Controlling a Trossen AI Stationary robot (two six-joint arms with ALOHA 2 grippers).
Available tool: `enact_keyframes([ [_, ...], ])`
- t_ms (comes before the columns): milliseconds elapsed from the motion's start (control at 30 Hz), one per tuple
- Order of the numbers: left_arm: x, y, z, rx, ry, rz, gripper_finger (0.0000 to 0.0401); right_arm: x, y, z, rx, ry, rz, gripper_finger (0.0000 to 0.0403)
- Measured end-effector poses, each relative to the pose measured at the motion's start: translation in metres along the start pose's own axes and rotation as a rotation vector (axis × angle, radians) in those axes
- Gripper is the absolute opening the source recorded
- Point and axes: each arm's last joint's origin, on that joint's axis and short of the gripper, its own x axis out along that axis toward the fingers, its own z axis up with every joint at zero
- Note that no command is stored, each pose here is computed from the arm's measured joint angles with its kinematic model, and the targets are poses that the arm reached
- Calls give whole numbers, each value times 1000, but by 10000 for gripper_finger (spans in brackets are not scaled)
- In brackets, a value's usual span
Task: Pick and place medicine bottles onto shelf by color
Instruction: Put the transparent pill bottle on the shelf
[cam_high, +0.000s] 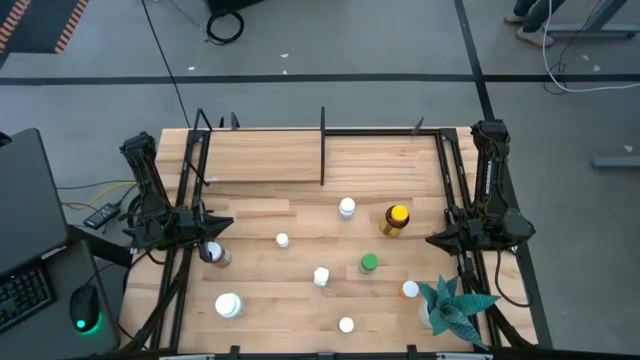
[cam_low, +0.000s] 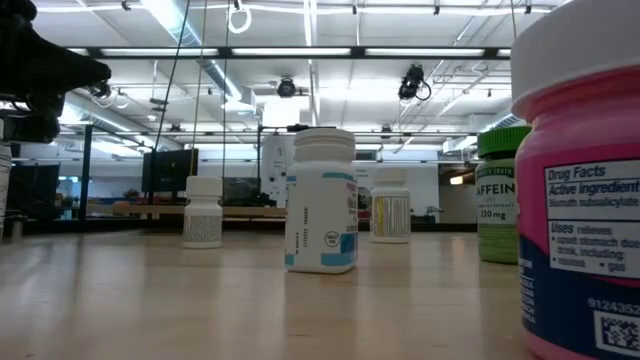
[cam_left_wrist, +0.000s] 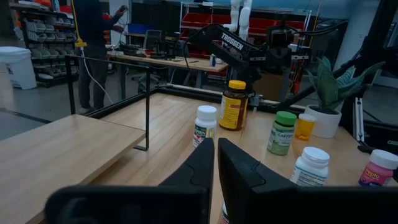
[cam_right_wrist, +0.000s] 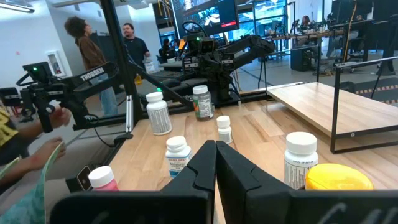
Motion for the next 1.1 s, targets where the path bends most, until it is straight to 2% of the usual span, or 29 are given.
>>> enact_keyframes([
  [1100,0,0,0,-5,-1,1,31,0,0,0,0,0,0,18],
])
